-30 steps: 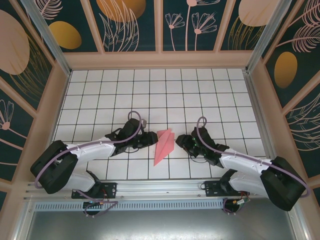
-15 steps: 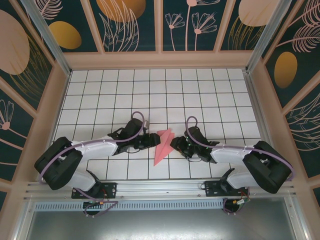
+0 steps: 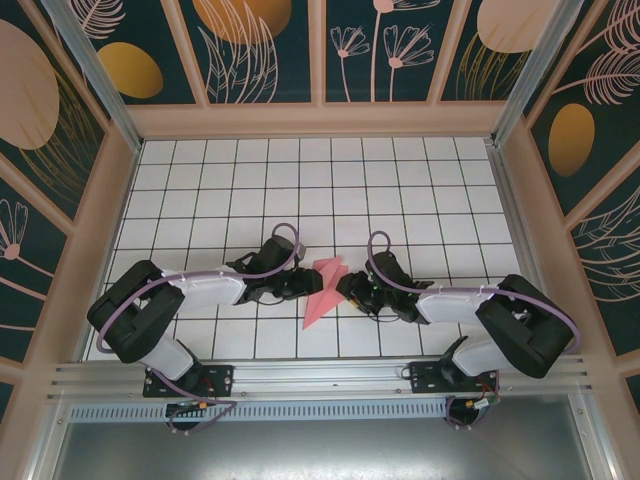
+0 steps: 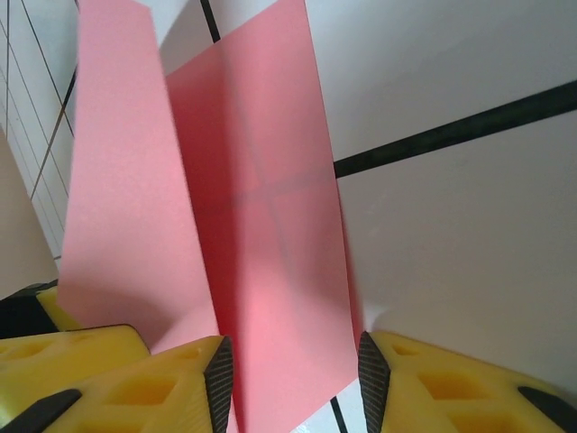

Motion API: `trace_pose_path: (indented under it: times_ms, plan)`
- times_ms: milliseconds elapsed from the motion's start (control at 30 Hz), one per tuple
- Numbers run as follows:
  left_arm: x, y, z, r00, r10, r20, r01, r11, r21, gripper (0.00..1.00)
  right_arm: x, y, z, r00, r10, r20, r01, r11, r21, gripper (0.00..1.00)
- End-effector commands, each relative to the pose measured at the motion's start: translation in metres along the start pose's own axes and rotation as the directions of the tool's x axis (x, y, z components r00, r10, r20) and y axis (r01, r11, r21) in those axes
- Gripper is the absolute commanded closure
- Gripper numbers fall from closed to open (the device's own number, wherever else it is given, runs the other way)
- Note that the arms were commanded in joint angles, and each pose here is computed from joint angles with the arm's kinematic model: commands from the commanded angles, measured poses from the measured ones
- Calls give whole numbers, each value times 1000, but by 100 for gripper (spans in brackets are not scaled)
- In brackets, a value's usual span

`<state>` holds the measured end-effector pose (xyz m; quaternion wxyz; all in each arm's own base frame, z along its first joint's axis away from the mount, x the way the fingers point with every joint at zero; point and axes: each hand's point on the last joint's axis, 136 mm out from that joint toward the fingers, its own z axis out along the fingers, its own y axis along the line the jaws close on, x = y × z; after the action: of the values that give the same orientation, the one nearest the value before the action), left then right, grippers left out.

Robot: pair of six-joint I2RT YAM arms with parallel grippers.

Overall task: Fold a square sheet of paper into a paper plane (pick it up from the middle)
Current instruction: Turn over the paper at the center of the table.

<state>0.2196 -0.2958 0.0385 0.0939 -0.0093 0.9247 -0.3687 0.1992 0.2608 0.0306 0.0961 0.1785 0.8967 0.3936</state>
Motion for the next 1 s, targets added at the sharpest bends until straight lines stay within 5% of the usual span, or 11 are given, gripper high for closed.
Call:
trace_pose_path:
  times_ms: [0, 333, 967]
  plan:
    - [0, 4, 2, 1000, 8, -15, -8, 1000, -23, 56, -1, 14, 0, 1000, 5, 1, -5, 999, -40, 55]
    - [1, 15, 3, 1000, 5, -15, -6, 998, -66, 57, 2, -4, 0, 994, 111, 12, -112, 993, 39, 53]
    - [12, 33, 9, 999, -26, -35, 23, 996, -90, 66, -11, 43, 19, 997, 80, -10, -80, 991, -111, 54]
